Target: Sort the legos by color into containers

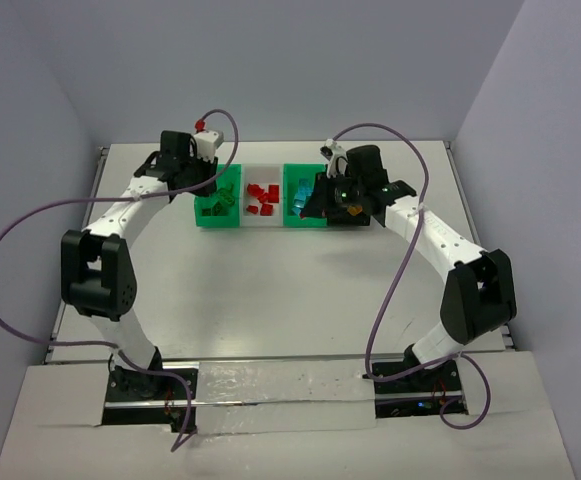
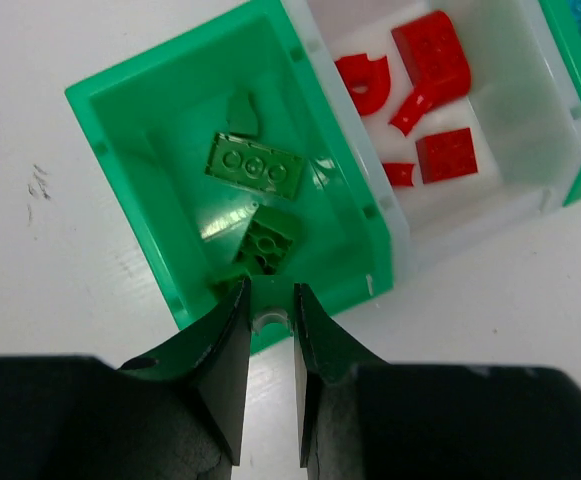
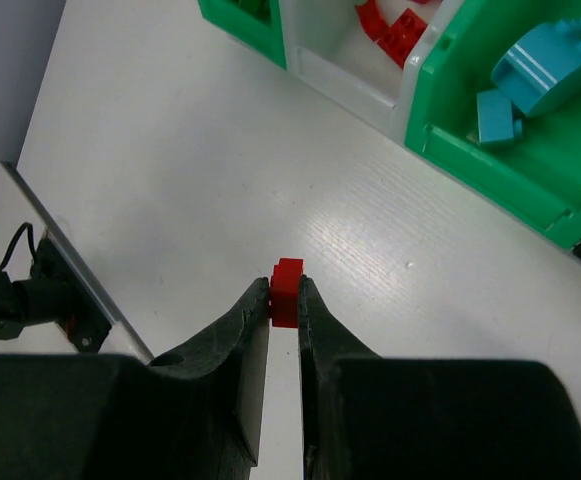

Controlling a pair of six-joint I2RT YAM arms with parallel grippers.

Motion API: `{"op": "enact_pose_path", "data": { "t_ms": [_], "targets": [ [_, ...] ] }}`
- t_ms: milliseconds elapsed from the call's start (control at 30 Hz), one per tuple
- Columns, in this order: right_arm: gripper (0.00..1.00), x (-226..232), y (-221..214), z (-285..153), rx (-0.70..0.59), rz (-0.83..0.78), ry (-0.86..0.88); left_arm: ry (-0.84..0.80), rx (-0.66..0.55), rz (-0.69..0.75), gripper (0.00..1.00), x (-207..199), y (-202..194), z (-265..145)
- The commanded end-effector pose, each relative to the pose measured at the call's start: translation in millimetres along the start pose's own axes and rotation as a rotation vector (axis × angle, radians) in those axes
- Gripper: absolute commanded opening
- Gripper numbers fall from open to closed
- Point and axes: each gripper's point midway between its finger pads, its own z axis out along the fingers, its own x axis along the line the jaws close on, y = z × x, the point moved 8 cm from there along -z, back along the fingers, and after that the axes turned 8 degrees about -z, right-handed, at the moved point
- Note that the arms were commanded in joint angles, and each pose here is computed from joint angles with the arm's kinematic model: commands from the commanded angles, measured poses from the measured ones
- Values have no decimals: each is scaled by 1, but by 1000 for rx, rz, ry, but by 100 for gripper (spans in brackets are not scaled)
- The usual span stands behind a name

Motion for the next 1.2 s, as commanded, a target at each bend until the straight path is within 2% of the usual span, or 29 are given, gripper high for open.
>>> {"op": "enact_pose_path", "data": {
  "t_ms": [0,33,133,267,400,433,533,633,800,1000,1100,1167],
  "targets": [
    [0,8,32,-17,-106,-88,-25,16,-127,-14,19,7,35,18],
    [0,8,33,-16,-107,-91,-28,18,-123,-16,24,8,35,22],
    [0,7,40,-13,-118,-117,-43,35,-119,-35,52,14,37,33],
    [0,3,52,-4,-128,-147,-71,48,-139,-54,70,20,42,28],
    [0,6,70,13,-149,-188,-83,23,-205,-55,96,20,58,2],
    [0,9,80,15,-167,-204,-91,12,-222,-52,99,17,62,-7],
    [0,15,91,41,-159,-243,-106,-21,-261,-44,99,9,73,-35],
    [0,15,96,64,-145,-259,-117,-45,-270,-56,99,2,71,-53],
    [0,11,95,105,-120,-309,-159,-126,-354,-30,99,-16,61,-98],
    [1,2,92,140,-78,-292,-161,-56,-315,-178,99,-12,49,-106],
    [5,-2,88,149,-66,-280,-165,-84,-312,-207,99,-7,42,-107],
    [20,-7,87,157,-63,-282,-183,-85,-313,-239,99,-3,37,-107]
  ]
}}
